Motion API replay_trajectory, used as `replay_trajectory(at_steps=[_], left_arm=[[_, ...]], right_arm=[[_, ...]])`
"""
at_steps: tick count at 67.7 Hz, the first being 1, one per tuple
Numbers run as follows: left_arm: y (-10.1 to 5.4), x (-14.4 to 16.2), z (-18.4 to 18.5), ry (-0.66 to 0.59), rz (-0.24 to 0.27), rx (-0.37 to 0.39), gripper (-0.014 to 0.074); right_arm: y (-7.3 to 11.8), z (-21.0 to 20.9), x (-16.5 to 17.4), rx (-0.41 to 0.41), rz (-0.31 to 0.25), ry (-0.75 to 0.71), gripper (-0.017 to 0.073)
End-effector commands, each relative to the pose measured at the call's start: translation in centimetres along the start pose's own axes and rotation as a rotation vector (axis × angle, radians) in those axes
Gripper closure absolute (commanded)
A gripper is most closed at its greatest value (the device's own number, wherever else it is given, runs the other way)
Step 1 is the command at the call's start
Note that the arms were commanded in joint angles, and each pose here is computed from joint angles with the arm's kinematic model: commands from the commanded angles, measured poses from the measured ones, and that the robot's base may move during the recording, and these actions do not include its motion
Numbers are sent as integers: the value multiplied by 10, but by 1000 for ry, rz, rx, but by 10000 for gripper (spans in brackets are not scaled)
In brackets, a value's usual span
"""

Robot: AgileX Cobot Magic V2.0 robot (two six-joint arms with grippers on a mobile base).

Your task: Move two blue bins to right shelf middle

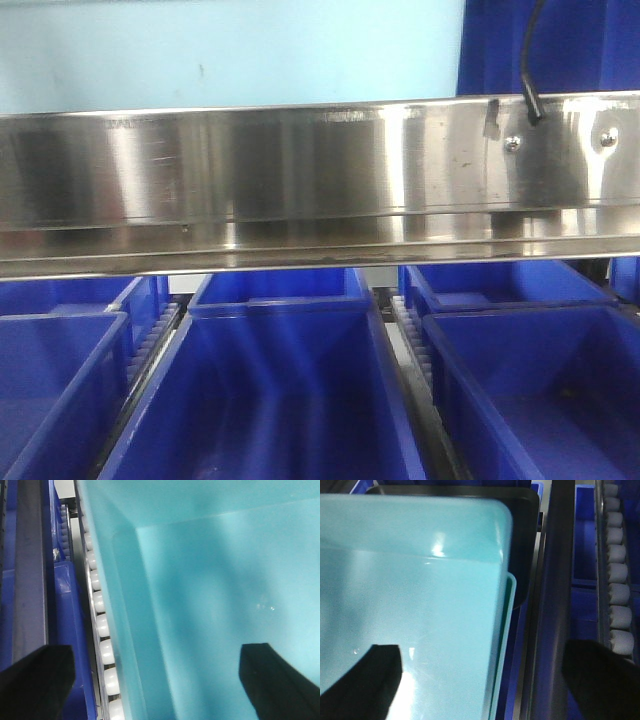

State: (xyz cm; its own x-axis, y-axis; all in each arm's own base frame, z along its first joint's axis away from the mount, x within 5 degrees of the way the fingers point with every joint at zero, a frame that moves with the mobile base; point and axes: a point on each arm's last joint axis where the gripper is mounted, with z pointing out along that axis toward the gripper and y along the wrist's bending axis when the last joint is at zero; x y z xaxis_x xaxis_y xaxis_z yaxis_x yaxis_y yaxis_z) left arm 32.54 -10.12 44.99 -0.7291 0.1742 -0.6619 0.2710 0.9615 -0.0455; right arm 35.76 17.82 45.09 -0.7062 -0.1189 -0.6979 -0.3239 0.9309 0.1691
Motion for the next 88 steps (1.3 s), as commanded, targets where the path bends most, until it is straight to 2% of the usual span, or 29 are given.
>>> replay_trajectory(at_steps=[1,18,28,35,45,66,76,82,88], left_arm=[[-3,-2,-9,-37,3,15,-5],[0,1,-19,-53,13,-14,23],[5,9,-6,2,2,-25,23],[16,19,9,66,-23,-48,23],[22,37,31,162,-74,1,23],[22,55,60,182,-69,9,23],[23,56,68,180,-60,8,23],[23,56,75,193,-61,8,23],[23,58,79,213,-63,10,23]], right_arm=[[0,-19,-5,-3,-10,-61,-10],[0,-30,-3,-6,-11,-74,-10],[-2,-16,5,6,-9,-17,-10],[-4,-3,13,16,-7,34,-10],[-5,13,25,25,-10,102,-10],[-5,47,58,44,-20,264,-10],[-7,58,67,52,-1,289,-8],[-8,63,71,51,13,296,26],[-7,67,75,41,20,300,108]])
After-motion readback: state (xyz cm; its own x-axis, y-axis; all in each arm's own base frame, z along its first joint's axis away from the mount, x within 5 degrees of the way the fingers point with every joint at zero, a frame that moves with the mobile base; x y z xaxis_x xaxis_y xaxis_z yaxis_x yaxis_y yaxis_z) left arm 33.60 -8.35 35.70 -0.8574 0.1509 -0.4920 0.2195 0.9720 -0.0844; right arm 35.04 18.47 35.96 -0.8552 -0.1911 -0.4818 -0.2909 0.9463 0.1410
